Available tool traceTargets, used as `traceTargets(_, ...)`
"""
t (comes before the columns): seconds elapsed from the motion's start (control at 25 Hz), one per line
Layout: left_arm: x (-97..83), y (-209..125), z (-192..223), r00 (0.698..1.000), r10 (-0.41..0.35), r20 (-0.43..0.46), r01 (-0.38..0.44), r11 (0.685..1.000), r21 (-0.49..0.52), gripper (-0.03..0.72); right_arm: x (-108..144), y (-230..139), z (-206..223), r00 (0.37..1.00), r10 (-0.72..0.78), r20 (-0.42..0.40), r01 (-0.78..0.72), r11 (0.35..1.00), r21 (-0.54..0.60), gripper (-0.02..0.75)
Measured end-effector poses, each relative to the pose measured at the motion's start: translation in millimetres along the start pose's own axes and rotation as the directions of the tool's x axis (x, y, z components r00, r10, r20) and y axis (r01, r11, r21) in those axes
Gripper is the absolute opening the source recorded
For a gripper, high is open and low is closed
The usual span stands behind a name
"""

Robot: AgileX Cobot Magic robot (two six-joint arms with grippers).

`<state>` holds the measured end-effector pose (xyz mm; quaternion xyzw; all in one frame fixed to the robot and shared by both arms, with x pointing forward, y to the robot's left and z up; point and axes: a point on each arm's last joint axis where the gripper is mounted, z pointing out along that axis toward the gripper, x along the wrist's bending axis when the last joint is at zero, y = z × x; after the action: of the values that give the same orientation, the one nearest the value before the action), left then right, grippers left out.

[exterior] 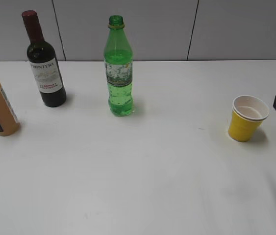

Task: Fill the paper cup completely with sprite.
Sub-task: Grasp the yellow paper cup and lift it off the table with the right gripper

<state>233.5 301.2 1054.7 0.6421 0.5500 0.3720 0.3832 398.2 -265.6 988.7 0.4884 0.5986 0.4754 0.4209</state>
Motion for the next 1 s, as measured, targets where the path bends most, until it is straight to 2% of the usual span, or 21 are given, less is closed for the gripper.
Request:
traceTargets(0.16,0.0,0.0,0.0,1.0,0.0,0.0,0.0,1.0,0.0,0.643,4.8,-12.4,9.2,1.0,-0.007,-0.013,0.007,1.0,0.015,0.619)
traceTargets(0.52,0.0,0.0,0.0,1.0,0.0,0.0,0.0,1.0,0.0,0.627,5.8,-30.5,31.1,1.0,0.026,0.012,-0.026,0.999,0.041,0.617)
traceTargets(1.0,0.0,0.0,0.0,1.0,0.0,0.0,0.0,1.0,0.0,0.604,5.7,-50.6,50.7,0.998,0.051,0.043,-0.051,0.999,-0.003,0.616)
